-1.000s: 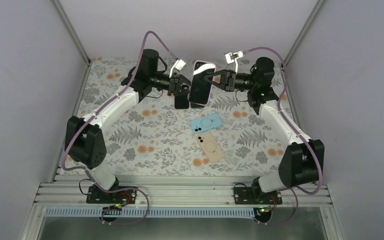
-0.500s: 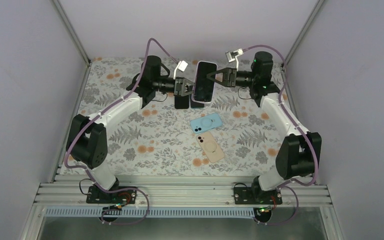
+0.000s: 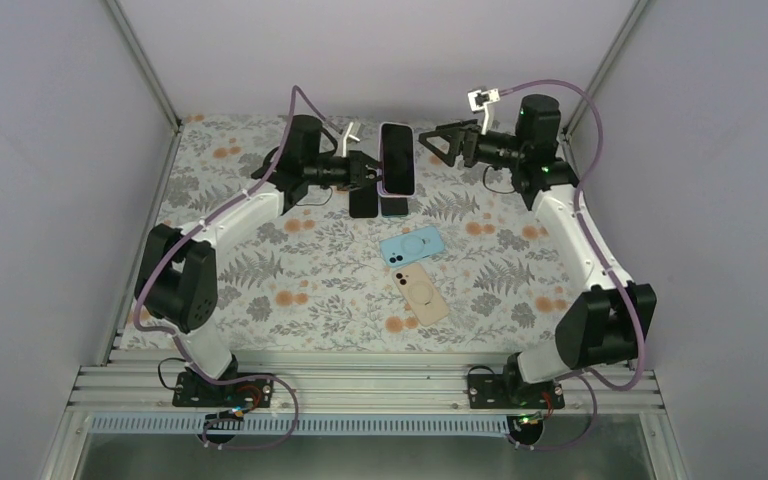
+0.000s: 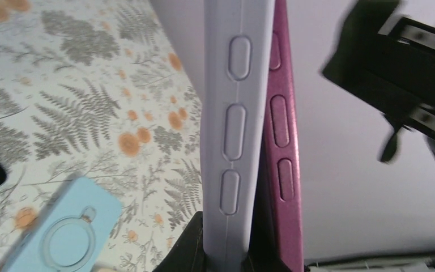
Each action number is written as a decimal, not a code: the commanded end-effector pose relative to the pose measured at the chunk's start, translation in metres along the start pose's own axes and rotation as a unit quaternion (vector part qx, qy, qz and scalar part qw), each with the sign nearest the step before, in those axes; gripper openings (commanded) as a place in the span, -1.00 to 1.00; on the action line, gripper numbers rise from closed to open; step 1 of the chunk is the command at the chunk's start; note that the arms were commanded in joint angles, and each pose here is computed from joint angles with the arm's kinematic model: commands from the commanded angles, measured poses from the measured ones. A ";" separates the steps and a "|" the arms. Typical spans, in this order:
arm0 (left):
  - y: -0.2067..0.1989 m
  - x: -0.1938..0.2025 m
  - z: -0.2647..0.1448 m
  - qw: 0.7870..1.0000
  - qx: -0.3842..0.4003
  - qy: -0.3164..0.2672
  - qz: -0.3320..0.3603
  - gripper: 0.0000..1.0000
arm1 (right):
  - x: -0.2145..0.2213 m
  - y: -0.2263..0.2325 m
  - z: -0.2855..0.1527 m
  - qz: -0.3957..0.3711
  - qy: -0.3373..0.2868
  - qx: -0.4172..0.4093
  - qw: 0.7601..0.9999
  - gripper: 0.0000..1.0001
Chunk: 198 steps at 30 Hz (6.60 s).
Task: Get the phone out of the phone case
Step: Remove the phone case from the phone, then place the phone case at the center of the board.
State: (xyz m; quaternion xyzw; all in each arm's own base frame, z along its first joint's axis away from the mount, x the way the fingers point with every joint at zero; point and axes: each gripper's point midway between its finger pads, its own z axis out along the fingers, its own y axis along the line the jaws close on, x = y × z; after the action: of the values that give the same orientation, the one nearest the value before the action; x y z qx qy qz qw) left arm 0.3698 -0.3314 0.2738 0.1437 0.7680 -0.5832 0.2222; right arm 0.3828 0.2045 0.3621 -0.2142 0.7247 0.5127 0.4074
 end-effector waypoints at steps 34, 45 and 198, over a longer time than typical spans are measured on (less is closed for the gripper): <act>0.048 -0.018 -0.004 0.988 -0.037 -0.042 -0.142 -0.95 | 0.088 -0.034 0.087 -0.410 0.082 0.293 0.860 0.42; 0.045 -0.017 -0.004 0.987 -0.024 -0.040 -0.151 -0.95 | 0.102 -0.051 0.086 -0.436 0.098 0.321 0.835 0.42; 0.335 0.043 -0.087 0.891 -0.434 0.116 -0.072 -0.32 | -0.015 -0.083 -0.014 -0.395 -0.012 0.488 0.778 -0.92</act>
State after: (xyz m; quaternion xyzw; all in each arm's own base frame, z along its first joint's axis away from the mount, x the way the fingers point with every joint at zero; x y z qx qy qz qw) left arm 0.4850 -0.1829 0.0247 0.0565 0.9469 -0.2797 0.1479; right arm 0.4433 0.1588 0.3031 -0.2714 0.7422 -0.1239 0.6001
